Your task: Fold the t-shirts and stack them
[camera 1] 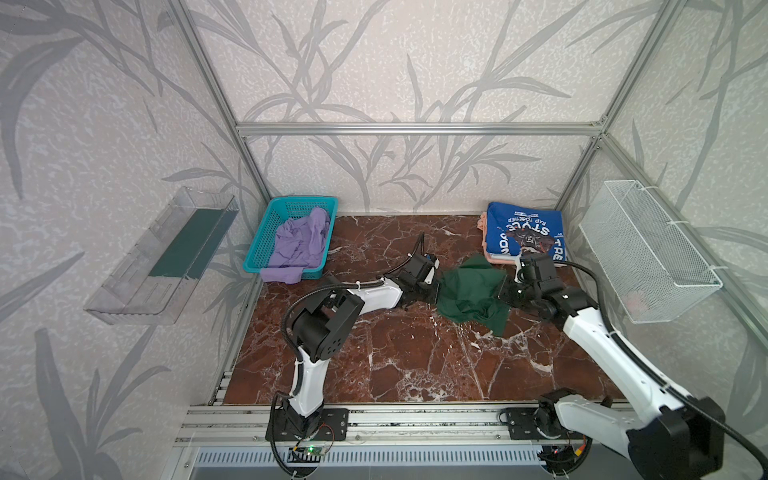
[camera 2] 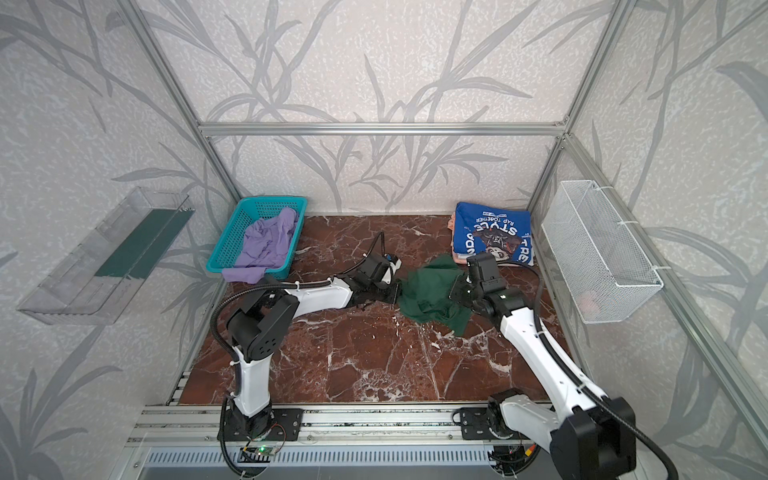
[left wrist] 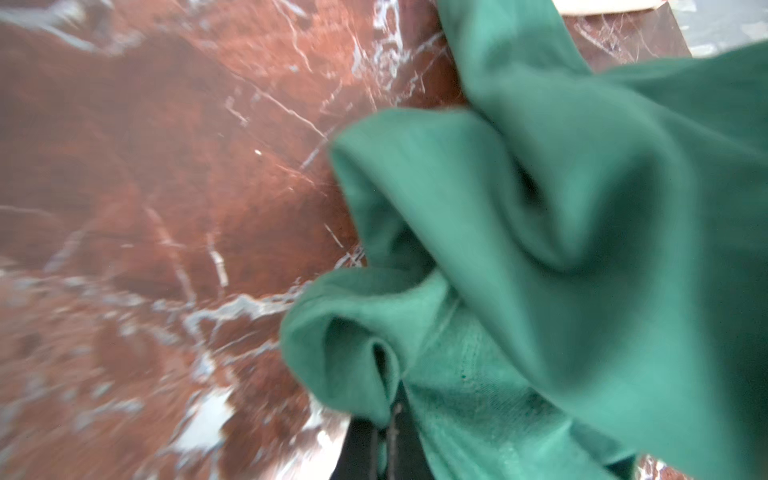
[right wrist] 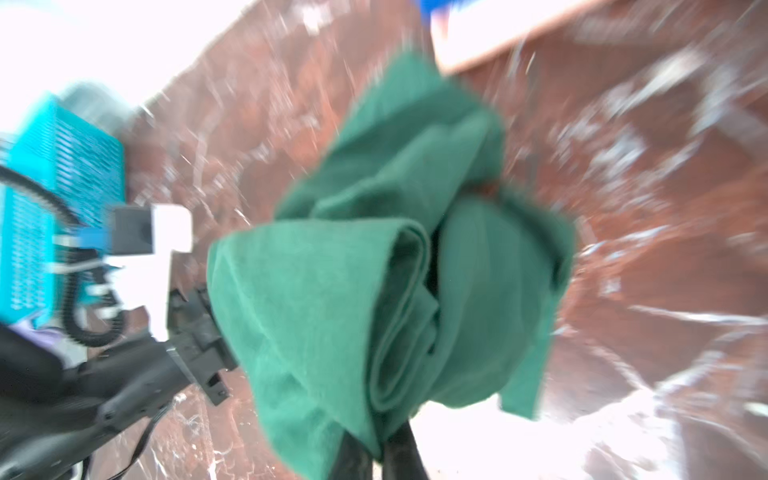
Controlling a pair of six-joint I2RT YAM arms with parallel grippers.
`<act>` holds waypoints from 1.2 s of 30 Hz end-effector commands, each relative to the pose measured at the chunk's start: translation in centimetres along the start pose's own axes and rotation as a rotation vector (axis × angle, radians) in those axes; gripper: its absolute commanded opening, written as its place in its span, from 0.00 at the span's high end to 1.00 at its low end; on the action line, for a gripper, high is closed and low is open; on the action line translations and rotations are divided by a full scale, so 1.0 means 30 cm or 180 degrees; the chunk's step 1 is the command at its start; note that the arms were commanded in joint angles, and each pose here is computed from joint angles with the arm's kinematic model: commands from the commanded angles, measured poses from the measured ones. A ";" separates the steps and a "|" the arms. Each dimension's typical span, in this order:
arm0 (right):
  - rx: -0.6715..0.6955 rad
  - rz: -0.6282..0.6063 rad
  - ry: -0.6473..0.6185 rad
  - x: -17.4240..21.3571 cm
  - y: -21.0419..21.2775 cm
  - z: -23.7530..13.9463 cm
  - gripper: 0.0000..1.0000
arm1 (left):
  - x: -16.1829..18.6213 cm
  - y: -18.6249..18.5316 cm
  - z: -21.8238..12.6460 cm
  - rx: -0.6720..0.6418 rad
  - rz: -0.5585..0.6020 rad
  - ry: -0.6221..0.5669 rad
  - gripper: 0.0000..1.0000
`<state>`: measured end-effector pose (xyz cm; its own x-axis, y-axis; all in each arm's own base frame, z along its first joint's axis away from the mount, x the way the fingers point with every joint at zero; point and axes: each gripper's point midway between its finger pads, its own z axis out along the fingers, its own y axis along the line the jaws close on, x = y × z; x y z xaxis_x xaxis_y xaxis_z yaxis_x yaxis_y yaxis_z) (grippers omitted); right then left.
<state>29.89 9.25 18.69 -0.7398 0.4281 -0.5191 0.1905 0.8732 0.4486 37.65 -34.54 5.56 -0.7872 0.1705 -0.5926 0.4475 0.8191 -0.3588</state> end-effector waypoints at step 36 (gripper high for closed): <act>-0.0123 -0.0141 0.0305 -0.202 0.072 0.183 0.16 | -0.558 0.457 -0.727 -0.1821 0.0072 -0.1545 0.31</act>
<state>37.66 9.99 17.10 -0.8327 0.3336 -0.4419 0.1456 0.9020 0.4064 47.84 -14.14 22.51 -0.5098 0.0543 -0.8586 0.0541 0.9981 0.0310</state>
